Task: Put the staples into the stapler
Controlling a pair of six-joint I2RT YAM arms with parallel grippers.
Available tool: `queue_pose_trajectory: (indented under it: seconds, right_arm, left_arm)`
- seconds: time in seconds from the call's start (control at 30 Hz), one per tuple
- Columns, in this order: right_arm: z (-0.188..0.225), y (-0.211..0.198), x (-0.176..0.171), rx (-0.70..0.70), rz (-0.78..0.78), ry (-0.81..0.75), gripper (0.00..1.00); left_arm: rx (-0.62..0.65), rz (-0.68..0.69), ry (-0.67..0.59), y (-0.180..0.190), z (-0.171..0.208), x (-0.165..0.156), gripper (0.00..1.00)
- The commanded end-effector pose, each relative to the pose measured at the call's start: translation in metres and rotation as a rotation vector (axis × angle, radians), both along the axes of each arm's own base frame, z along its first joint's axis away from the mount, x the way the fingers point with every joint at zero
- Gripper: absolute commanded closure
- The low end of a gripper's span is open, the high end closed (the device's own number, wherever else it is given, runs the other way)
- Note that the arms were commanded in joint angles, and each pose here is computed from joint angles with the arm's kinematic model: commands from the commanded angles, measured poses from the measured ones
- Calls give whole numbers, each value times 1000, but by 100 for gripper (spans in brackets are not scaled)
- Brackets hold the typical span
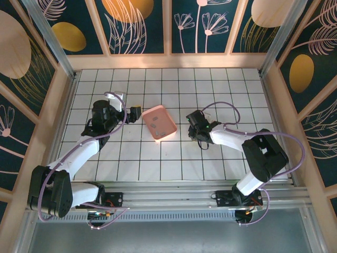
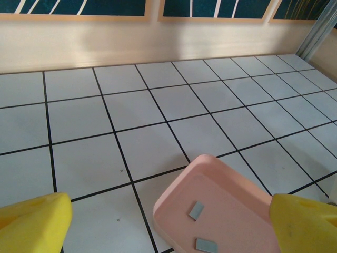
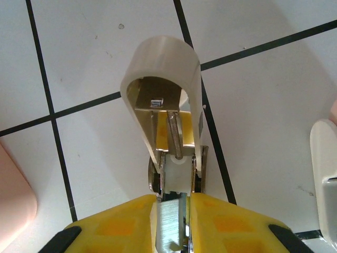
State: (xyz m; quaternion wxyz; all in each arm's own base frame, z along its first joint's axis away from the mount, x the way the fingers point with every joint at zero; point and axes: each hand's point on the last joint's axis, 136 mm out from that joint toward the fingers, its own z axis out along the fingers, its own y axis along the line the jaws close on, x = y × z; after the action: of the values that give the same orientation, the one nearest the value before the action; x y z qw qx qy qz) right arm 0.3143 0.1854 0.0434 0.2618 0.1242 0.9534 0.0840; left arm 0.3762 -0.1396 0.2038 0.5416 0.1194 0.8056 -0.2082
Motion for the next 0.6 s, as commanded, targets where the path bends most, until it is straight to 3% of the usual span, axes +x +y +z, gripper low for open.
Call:
queue_pose_trajectory:
  seconds: [0.0, 0.57]
  right_arm:
    - [-2, -5, -4, -28, -17, 6, 75]
    - [30, 0, 2, -2, -5, -36, 74]
  left_arm:
    - [6, -5, -21, -2, 4, 2, 4]
    - [4, -10, -20, -3, 3, 2, 4]
